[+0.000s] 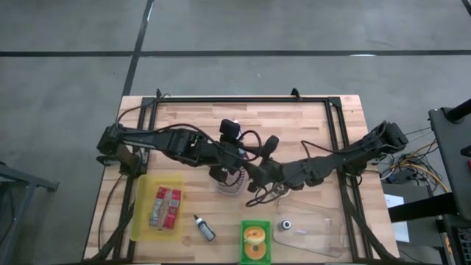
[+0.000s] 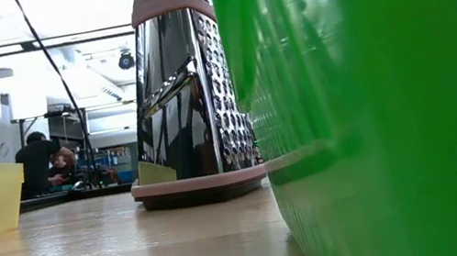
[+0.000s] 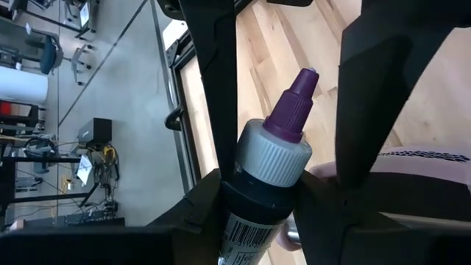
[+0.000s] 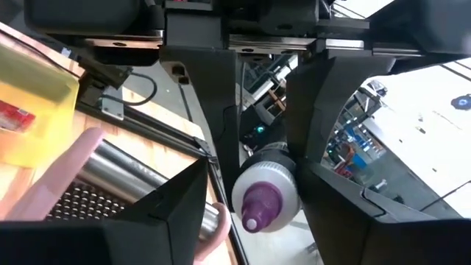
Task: Pick & Place Food Item
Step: Put the violet food coloring bottle into the transparent bin
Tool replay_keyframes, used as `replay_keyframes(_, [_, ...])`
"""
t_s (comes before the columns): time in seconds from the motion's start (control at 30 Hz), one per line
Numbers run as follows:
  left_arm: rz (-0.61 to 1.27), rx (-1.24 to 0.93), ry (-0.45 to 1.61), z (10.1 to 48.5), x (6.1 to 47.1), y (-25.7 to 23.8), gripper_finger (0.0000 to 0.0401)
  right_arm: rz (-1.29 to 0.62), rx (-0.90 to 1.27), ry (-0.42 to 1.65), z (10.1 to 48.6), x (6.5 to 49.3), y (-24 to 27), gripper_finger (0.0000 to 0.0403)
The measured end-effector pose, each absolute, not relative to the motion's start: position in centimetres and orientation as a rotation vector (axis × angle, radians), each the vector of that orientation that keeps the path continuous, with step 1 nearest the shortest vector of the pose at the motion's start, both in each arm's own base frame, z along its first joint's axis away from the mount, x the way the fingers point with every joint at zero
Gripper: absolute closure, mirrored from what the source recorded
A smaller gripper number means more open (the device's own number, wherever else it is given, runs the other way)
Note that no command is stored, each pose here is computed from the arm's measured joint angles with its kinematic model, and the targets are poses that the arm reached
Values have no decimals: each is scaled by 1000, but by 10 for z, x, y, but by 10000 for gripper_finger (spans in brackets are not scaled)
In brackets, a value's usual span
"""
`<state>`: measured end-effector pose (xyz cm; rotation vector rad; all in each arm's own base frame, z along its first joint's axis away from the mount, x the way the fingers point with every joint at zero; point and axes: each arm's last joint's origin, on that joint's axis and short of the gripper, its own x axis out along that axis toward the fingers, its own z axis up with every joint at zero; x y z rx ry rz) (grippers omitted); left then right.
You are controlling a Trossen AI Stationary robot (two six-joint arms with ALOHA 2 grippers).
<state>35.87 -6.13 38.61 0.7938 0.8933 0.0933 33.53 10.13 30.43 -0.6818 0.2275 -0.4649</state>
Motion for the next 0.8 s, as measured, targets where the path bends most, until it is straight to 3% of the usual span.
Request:
replay_keyframes(0.43, [82, 793, 901, 385, 359, -61, 275, -482, -696, 259, 303, 334, 103, 299])
replay_keyframes(0.8, [86, 793, 899, 385, 359, -61, 275, -488, -713, 262, 305, 334, 104, 299])
